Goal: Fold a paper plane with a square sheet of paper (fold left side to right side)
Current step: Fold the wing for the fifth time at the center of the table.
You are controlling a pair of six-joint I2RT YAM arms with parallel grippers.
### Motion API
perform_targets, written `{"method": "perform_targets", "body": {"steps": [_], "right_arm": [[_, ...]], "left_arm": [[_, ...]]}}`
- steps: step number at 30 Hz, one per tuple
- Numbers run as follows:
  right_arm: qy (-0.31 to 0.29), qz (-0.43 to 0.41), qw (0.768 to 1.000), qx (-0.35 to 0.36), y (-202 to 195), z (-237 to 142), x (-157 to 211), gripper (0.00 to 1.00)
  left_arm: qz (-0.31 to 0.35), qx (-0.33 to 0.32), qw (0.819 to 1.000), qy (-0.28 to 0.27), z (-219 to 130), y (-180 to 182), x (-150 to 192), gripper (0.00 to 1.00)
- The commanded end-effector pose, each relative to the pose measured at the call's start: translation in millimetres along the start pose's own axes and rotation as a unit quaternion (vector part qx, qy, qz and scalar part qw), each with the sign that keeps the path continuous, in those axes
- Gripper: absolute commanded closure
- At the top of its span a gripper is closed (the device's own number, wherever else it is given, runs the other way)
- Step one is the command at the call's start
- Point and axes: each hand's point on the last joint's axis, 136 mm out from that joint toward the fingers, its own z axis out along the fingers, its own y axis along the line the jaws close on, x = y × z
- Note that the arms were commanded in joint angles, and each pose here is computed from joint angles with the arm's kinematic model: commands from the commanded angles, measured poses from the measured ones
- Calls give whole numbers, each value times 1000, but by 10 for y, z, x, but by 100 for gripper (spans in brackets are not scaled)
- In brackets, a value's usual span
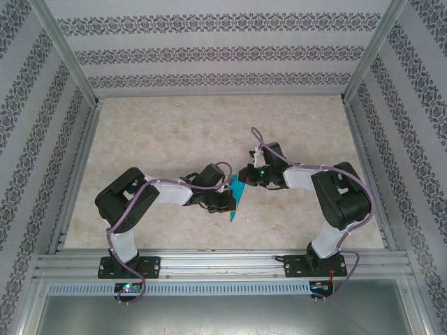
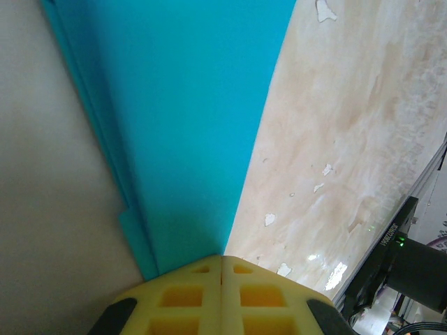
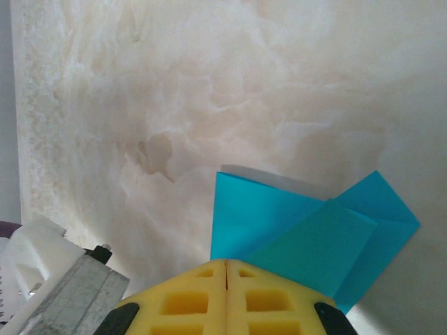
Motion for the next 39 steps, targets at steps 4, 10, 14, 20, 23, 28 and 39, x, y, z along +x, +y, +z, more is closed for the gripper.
{"method": "perform_targets", "body": {"steps": [4, 10, 14, 20, 23, 28, 39], "right_arm": [[-6, -19, 1000, -12, 20, 49, -120, 100], [3, -9, 1000, -4, -70, 113, -84, 100], [10, 1, 1000, 6, -157, 151, -37, 100], [27, 24, 999, 29, -327, 189, 92, 100], [37, 40, 997, 45, -428, 181, 197, 100], [48, 52, 996, 45, -501, 180, 337, 100], [53, 57, 996, 50, -528, 187, 428, 100]], "left_arm": [[-14, -61, 998, 23, 55, 306, 174, 99], [-13, -62, 998, 23, 48, 311, 177, 99], [-13, -62, 998, 23, 43, 305, 180, 99], [-7, -52, 998, 18, -6, 218, 157, 96], [6, -31, 999, 5, -108, 31, 94, 92], [34, 4, 999, -21, -352, -328, -43, 83], [26, 58, 998, 4, -305, -506, -130, 91]]}}
